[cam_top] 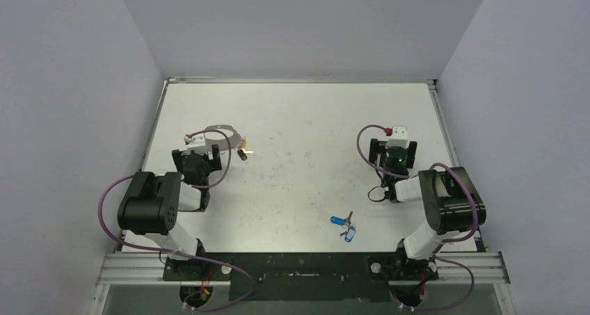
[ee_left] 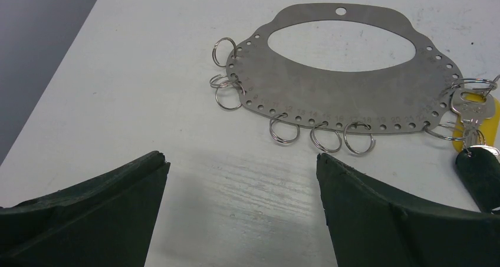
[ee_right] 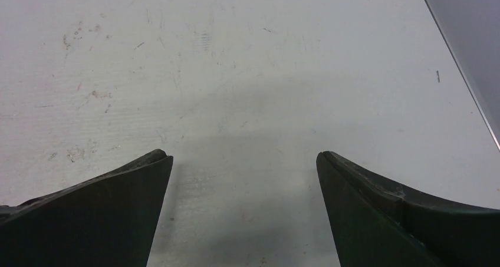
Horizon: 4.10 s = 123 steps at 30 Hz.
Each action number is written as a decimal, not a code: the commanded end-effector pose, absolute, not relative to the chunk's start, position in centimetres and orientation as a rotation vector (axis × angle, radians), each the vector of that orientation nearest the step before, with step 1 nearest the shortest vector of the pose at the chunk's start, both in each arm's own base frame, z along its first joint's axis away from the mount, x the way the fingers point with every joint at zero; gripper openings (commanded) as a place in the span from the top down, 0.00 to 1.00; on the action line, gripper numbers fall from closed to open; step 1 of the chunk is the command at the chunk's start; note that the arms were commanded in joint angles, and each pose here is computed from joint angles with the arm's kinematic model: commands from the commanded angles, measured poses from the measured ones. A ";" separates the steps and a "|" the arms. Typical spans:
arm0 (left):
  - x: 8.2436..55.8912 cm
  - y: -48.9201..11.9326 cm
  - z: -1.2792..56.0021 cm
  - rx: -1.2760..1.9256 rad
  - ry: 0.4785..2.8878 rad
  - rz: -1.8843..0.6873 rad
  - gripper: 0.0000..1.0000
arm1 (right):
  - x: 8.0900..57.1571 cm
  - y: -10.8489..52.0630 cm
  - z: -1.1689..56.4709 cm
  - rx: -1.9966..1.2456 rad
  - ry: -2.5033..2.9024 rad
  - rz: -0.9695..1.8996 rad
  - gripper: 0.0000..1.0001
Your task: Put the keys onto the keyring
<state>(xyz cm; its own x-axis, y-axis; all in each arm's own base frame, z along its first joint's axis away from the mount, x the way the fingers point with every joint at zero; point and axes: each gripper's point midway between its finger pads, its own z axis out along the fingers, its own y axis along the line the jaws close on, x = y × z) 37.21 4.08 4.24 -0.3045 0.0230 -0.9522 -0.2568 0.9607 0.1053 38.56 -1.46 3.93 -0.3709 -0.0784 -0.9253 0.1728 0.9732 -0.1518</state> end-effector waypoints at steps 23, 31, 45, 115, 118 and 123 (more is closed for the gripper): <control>38.3 4.1 5.7 -0.182 1.816 0.262 0.03 | 39.4 -1.4 5.2 0.090 1.888 -0.245 0.00; 38.3 4.2 5.7 -0.183 1.817 0.261 0.03 | 39.4 -1.4 5.2 0.090 1.887 -0.244 0.00; 38.4 4.2 5.8 -0.182 1.815 0.261 0.03 | 39.4 -1.4 5.1 0.091 1.888 -0.245 0.00; 38.3 4.1 5.7 -0.195 1.819 0.249 0.03 | 39.4 -1.5 5.2 0.091 1.888 -0.245 0.00; 38.3 4.1 5.7 -0.195 1.818 0.248 0.03 | 39.4 -1.4 5.1 0.090 1.888 -0.245 0.00; 38.3 4.1 5.7 -0.196 1.818 0.248 0.03 | 39.4 -1.5 5.2 0.091 1.888 -0.245 0.00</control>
